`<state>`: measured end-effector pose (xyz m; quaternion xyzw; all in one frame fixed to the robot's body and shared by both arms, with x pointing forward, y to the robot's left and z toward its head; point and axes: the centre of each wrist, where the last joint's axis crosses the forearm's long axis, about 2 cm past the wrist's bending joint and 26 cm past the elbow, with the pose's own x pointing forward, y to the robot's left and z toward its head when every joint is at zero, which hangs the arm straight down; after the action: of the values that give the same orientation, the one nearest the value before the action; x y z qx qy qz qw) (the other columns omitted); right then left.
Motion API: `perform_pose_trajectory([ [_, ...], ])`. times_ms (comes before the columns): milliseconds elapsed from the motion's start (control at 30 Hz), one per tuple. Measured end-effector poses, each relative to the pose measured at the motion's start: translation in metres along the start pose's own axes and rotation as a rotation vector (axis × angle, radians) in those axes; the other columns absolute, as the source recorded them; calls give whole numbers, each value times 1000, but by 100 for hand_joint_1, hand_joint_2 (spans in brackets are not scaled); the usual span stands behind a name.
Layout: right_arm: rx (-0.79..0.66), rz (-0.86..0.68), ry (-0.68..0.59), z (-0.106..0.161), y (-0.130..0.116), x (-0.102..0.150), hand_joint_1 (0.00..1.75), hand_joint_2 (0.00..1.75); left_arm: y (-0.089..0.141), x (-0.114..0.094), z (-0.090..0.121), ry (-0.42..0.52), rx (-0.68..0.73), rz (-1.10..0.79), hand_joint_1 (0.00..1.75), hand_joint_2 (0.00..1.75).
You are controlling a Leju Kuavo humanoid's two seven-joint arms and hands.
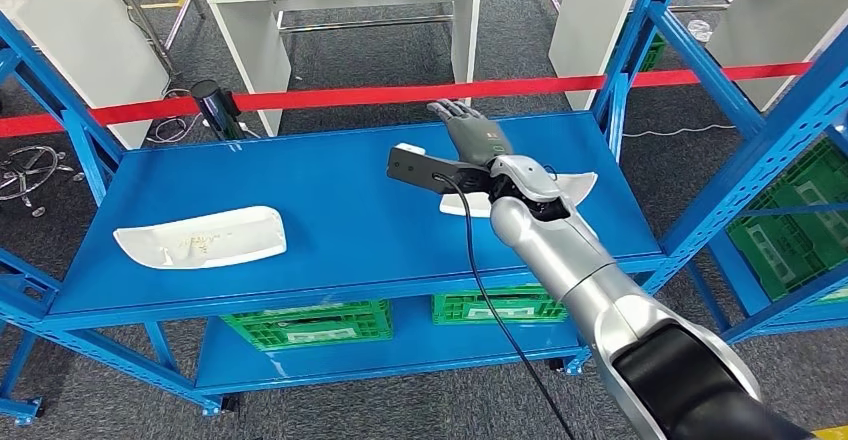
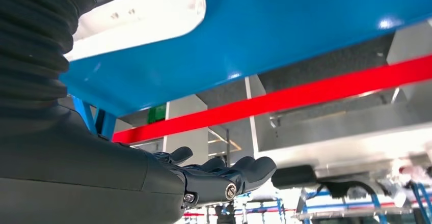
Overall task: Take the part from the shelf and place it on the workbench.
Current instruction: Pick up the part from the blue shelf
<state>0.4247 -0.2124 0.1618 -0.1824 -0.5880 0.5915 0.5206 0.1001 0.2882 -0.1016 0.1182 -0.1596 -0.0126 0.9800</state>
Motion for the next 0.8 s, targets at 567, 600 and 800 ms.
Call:
perform_pose_trajectory([
  [567,143,72,95,9,7,-5,0,175,0,1,0,3,-2,-10,0,0],
  [600,144,77,95,9,7,-5,0,175,0,1,0,4,-2,-9,0,0],
  [800,148,96,92,13,4,-6,0,175,0,1,0,5,-2,-4,0,0],
])
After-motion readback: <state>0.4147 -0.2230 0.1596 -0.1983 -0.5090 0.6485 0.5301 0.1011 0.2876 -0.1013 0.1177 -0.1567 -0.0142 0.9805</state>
